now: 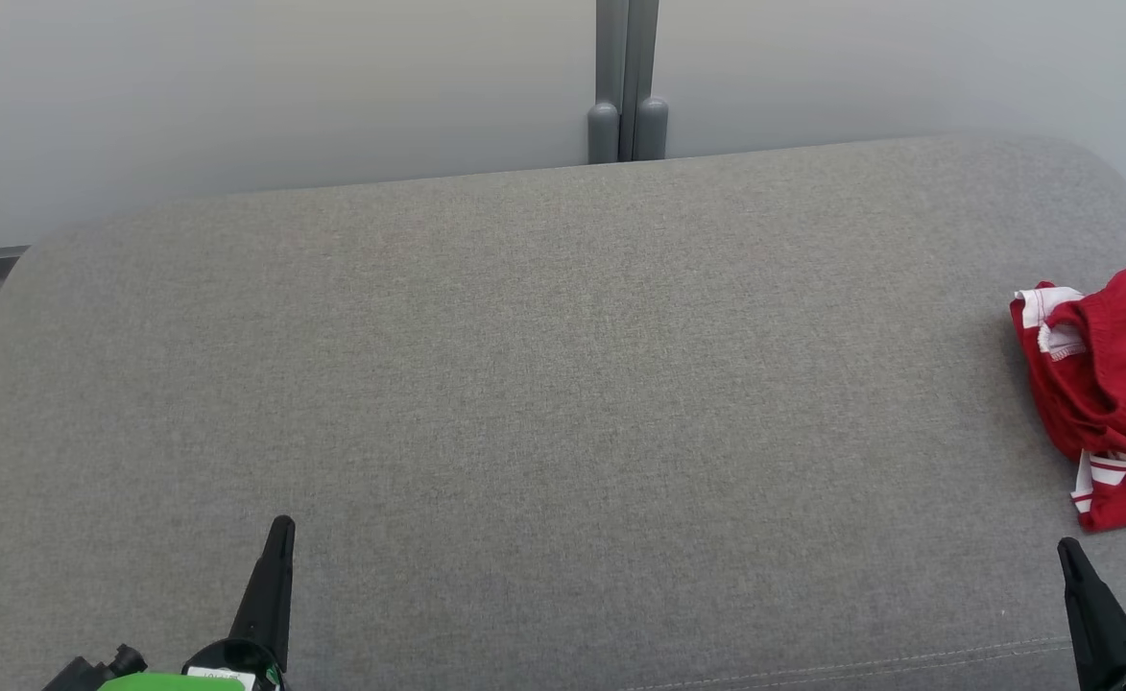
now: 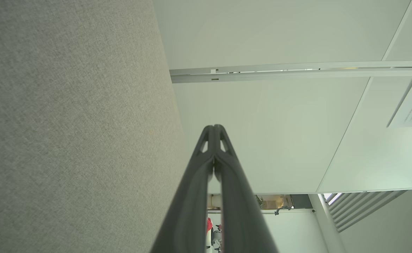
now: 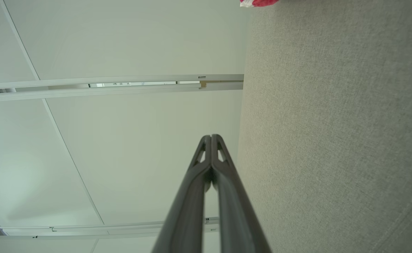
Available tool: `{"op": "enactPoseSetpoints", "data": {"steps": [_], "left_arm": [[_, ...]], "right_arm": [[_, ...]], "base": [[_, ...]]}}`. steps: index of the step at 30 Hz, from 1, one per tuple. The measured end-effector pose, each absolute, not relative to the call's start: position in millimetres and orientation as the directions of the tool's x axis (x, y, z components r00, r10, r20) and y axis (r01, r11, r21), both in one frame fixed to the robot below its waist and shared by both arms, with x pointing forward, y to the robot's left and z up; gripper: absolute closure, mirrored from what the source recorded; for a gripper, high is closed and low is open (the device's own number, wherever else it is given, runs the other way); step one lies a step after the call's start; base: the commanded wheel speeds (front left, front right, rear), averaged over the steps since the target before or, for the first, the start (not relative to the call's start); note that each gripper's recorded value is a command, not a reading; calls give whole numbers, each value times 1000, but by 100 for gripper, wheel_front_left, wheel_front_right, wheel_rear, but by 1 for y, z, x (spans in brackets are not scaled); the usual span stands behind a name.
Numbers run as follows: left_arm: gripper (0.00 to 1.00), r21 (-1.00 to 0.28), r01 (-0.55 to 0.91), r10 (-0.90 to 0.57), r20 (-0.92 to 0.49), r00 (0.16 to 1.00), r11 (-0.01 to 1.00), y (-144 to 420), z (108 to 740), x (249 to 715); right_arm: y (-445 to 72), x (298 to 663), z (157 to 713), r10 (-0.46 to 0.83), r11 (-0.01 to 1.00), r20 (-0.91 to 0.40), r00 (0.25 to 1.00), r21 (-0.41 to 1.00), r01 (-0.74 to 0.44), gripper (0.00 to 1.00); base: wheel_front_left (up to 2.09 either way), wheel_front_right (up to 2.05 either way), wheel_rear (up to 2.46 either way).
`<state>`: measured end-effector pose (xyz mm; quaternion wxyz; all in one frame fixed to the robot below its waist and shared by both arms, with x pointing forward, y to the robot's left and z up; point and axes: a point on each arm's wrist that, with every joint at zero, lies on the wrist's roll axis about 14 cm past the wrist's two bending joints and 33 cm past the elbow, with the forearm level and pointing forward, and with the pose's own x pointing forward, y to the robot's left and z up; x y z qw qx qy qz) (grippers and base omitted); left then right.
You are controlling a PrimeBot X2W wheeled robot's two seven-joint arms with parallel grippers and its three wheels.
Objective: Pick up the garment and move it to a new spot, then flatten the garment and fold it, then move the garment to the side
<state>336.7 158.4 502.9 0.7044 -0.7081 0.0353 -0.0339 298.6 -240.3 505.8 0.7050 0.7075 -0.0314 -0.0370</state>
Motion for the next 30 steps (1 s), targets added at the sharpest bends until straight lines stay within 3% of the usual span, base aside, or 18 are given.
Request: {"op": "enactPoseSetpoints", "data": {"steps": [30], "left_arm": [[100, -1000, -2, -97, -2, 995, -4, 158, 503, 337]], "right_arm": [[-240, 299, 506, -97, -5, -8, 995, 1000, 8, 100]], "base": [[0, 0, 0]]}}
